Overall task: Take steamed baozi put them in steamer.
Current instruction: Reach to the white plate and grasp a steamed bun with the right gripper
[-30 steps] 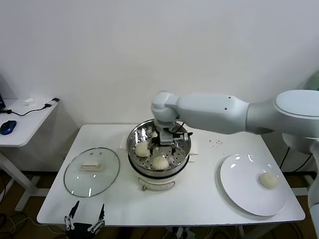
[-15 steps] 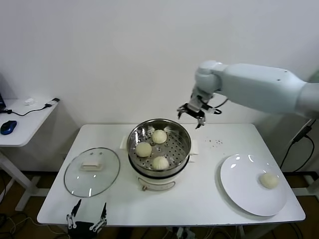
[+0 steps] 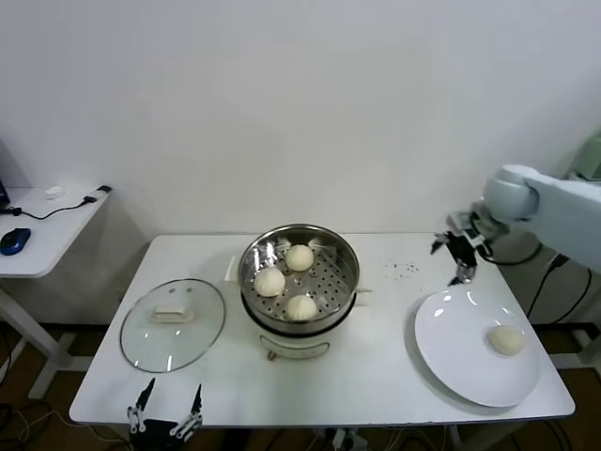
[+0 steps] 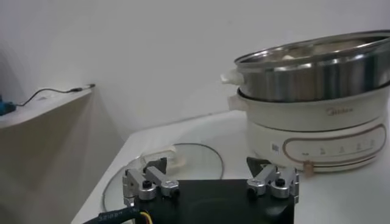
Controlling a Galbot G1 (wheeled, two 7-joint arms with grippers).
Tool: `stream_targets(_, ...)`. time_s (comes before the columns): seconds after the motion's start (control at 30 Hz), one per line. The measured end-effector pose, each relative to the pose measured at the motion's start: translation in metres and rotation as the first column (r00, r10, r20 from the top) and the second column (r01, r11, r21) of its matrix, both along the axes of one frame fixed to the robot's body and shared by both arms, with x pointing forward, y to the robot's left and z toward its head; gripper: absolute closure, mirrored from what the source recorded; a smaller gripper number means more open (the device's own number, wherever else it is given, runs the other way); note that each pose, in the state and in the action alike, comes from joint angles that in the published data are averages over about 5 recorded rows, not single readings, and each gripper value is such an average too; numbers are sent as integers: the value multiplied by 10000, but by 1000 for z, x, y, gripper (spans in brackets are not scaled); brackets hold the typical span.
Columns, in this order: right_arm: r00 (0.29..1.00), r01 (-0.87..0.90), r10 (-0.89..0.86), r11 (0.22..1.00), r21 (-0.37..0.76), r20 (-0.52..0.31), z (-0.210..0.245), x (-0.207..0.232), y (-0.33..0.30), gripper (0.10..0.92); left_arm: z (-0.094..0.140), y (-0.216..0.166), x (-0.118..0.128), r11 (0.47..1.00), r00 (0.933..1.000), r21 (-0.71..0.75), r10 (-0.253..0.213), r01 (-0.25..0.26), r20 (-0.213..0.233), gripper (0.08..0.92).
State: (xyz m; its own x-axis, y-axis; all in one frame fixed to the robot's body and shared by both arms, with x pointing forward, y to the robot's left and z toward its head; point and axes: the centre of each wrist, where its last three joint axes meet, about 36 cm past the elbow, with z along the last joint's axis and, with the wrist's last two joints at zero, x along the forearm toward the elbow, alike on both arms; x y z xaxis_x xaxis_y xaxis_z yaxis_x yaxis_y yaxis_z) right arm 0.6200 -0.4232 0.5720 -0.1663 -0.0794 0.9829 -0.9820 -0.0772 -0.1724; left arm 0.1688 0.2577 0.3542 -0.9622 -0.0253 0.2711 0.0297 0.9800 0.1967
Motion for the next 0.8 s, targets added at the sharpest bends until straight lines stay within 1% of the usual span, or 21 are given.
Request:
stream_targets(0.27,9918,1186,-1201,9923,-360,-431,-53,-28,-54,200,-3,1,0,9999,9999,-74,83,-84,-83,177)
stream_targets(0.5,9805,1872,-1908,9798,-704,-480,-75,-38,-86,200,-5,-1,0,9999,9998,-106,97,-98,-149,177)
stream_targets(0.8,9692,2263,-2343,9689,-1001,-761,-100,-44,-101,200,-5,-1,-1,9999,9997,-52,139,-140,-195,177)
